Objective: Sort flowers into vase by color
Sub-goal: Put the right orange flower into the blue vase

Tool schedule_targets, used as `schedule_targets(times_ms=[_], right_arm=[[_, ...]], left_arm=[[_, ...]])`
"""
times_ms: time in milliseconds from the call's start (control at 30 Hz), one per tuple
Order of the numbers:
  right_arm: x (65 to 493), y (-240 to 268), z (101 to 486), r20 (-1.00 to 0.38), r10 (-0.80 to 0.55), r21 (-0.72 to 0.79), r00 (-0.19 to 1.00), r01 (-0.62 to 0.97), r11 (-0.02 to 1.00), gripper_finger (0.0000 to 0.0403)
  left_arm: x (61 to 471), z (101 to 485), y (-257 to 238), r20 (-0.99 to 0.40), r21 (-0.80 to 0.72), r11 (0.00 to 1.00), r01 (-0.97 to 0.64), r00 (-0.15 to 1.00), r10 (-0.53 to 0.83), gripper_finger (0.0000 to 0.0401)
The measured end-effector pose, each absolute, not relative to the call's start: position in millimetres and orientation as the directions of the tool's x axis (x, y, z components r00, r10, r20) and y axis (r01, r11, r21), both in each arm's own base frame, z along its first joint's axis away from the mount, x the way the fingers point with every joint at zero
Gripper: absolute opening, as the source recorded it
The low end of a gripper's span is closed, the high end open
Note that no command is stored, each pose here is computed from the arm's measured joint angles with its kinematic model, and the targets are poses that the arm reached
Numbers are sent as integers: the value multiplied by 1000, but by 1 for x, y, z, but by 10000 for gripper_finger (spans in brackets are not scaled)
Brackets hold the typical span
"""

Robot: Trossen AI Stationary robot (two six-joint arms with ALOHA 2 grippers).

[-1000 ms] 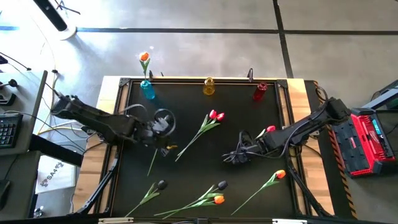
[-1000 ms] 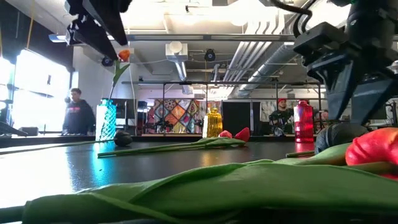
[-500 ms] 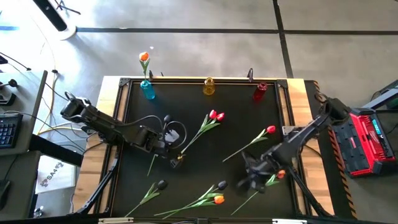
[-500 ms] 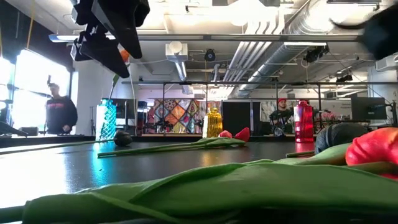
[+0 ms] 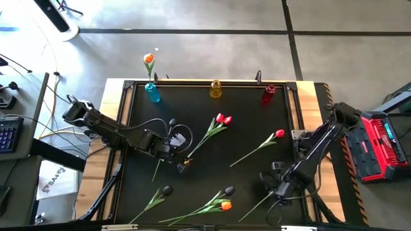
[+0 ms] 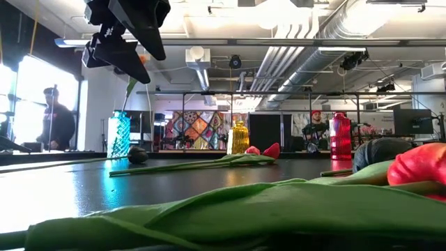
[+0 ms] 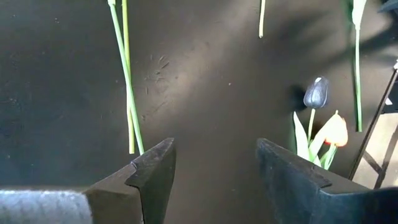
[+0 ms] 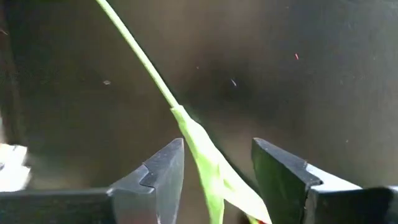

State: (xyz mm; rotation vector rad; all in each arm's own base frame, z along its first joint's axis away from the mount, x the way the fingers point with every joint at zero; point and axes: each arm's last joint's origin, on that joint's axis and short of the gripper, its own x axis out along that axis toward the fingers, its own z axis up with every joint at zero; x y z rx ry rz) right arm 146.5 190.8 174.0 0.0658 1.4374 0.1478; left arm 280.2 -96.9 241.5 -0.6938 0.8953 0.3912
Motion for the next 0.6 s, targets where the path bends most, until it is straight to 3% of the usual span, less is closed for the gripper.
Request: schedule_targets(times_ms=[400,600], right_arm=[[140,207,143,-997,43,28,57,-243,970,198],[141,208,140,-999,45,40,21,-203,978,144]], left_arm=[[280,242,-98,-813,-388,704,-595,580,42,211],[280,242,-98,-813,-388,704,-595,581,43,211]])
